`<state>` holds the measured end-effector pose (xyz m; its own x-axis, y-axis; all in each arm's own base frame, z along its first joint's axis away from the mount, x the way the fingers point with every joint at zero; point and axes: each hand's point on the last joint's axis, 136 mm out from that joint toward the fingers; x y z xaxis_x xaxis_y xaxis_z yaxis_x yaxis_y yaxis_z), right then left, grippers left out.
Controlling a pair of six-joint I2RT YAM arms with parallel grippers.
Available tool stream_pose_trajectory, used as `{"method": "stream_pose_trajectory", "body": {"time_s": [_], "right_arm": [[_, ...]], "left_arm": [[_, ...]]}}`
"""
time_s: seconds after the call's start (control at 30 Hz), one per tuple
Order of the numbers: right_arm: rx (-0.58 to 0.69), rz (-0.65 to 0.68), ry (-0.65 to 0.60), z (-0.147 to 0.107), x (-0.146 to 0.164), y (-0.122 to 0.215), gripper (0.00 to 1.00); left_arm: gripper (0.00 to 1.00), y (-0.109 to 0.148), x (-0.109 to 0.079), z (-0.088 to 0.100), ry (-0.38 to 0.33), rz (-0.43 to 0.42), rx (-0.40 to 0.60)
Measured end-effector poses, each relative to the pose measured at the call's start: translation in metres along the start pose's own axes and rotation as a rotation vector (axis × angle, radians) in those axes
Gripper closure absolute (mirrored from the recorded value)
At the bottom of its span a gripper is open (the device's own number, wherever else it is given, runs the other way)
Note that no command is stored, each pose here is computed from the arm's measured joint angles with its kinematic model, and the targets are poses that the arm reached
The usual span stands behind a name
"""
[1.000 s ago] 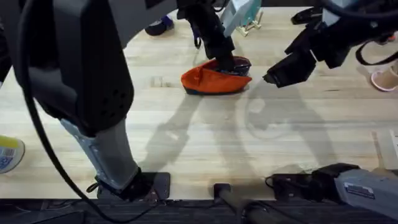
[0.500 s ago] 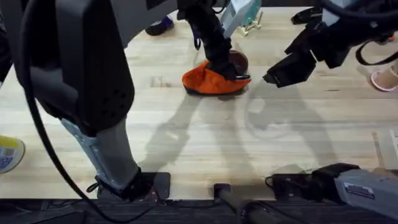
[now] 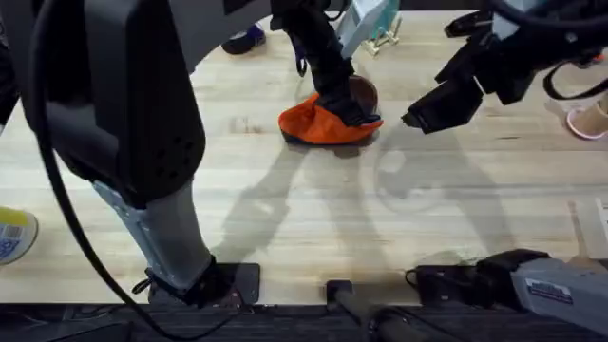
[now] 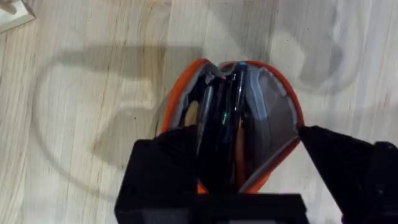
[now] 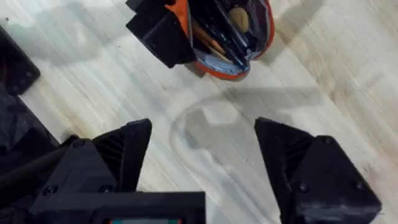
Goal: Unzip the bag, pick up the pens from the table one at a time and place them inside, then zip the bag closed.
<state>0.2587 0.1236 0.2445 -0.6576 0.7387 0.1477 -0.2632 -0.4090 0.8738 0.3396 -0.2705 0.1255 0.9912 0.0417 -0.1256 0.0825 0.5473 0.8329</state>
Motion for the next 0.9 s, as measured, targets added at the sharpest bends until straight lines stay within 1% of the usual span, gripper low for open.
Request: {"method": "stream_pose_trajectory", "body": {"time_s": [0.17, 0.33, 0.43, 0.57, 0.73, 0.9], "right_arm": [[0.0, 0.0, 0.0, 0.0, 0.0, 0.0, 0.006], [0.0, 0.0, 0.0, 0.0, 0.0, 0.0, 0.005], [0.0, 0.0, 0.0, 0.0, 0.0, 0.0, 0.005], [0.0, 0.0, 0.0, 0.0, 0.0, 0.0, 0.005], [0.0, 0.0, 0.0, 0.0, 0.0, 0.0, 0.005], [0.0, 0.0, 0.0, 0.0, 0.0, 0.0, 0.006]], "left_arm": [[0.008, 0.007, -0.003, 0.003, 0.04, -0.01, 0.007], [0.006, 0.026, -0.007, 0.014, 0.067, -0.012, 0.01], [0.006, 0.038, -0.005, 0.023, 0.07, 0.008, 0.0], [0.006, 0.051, 0.002, 0.029, 0.102, 0.061, 0.014], [0.004, 0.059, 0.007, 0.027, 0.157, 0.096, 0.034], [0.004, 0.067, 0.013, 0.018, 0.219, 0.118, 0.043]]}}
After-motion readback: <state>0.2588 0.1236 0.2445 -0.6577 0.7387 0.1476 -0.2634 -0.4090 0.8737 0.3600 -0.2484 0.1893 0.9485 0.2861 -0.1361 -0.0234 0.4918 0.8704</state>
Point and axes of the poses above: each hand's point on the last joint's axis, 136 mm out from that joint toward the fingers, its own y axis back along the fingers, its own x axis along the line the jaws close on, z = x × y, and after that the axes turned 7 degrees about -y, right-handed
